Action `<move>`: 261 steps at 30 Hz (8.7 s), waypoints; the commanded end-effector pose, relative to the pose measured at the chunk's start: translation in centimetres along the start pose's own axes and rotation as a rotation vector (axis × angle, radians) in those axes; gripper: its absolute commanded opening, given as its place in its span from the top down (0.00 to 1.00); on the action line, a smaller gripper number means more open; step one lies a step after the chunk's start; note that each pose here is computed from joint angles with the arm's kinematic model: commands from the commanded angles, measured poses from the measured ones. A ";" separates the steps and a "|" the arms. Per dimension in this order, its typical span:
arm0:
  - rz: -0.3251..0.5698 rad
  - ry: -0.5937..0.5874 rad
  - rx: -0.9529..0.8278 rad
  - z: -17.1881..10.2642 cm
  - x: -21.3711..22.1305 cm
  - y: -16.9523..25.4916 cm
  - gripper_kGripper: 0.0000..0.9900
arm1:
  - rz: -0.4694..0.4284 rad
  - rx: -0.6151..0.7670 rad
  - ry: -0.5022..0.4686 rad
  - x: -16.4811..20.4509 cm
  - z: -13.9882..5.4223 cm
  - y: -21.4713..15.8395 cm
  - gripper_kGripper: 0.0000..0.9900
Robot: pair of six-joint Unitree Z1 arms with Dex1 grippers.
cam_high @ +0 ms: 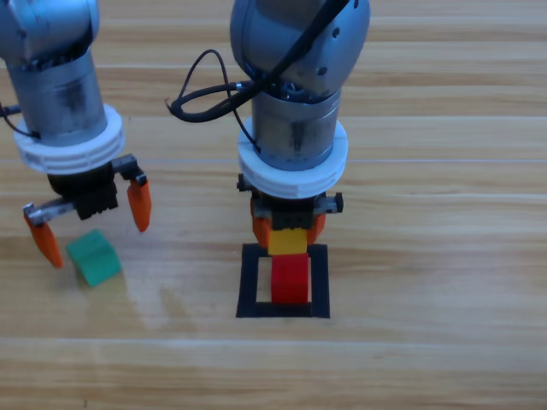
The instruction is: Stack the blocks in the rectangular block: red at the bottom, yellow in the middle, green on top
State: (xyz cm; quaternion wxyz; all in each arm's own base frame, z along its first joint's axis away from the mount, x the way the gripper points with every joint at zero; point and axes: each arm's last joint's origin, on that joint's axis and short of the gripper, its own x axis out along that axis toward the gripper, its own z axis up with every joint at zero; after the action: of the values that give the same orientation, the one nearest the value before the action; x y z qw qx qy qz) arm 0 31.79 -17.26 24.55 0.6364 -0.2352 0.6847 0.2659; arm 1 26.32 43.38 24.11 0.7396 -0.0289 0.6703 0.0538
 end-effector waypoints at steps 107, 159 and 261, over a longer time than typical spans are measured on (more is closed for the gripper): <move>-0.036 -0.015 0.727 -4.4 -4.2 -7.2 1.00 | 0.131 -0.739 -0.462 -9.1 -8.4 -17.0 0.00; -0.051 -0.032 0.680 -13.6 -1.6 -12.3 1.00 | 0.138 -0.794 -0.434 -8.4 -8.3 -16.7 0.00; -0.915 -0.788 1.369 -14.0 -7.9 20.0 0.00 | 0.124 -0.805 -0.427 -8.4 -8.2 -16.8 0.00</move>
State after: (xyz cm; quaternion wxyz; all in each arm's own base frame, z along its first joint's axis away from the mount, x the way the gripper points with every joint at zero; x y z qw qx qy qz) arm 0 9.20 -11.73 34.58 0.8727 0.0565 0.2689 -0.4036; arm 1 17.93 25.29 33.84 0.7982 -0.2424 0.3919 0.3879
